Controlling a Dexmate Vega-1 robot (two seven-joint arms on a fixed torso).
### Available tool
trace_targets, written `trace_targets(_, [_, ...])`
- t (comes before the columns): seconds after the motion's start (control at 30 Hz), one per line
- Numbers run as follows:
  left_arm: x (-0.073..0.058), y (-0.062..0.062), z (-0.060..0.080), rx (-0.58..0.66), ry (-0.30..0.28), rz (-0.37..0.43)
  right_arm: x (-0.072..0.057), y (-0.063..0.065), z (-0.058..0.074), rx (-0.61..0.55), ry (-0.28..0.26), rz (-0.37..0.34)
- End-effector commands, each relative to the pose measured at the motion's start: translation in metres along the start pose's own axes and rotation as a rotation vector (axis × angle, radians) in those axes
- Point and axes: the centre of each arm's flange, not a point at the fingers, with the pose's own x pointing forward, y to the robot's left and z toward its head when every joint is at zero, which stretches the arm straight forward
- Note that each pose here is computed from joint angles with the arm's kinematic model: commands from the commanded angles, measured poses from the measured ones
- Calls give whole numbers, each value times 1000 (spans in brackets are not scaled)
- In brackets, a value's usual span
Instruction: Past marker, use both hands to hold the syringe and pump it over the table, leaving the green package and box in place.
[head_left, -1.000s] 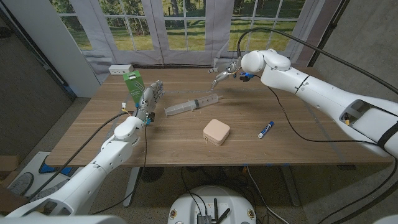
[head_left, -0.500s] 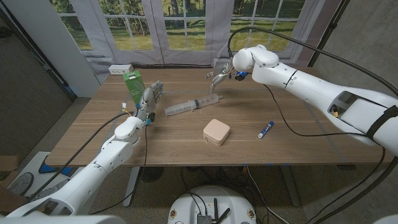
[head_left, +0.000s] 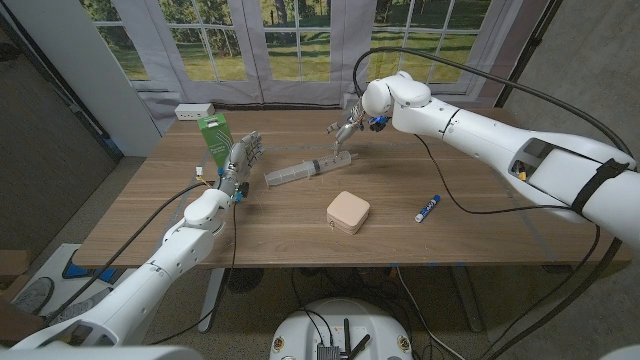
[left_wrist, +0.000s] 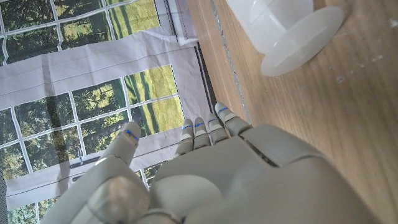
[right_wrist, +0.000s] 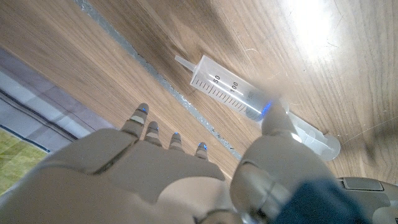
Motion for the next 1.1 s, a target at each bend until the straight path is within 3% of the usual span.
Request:
trace_targets(0.03, [-2, 2, -1, 1, -2, 3, 17, 1, 11, -48, 12, 40])
trace_targets(0.73, [-20, 5, -3, 2, 2, 27, 40, 13, 32, -94, 8, 59])
trace_targets(1.1, [-28, 7, -2, 7, 2, 40, 49, 20, 36, -129, 23, 54])
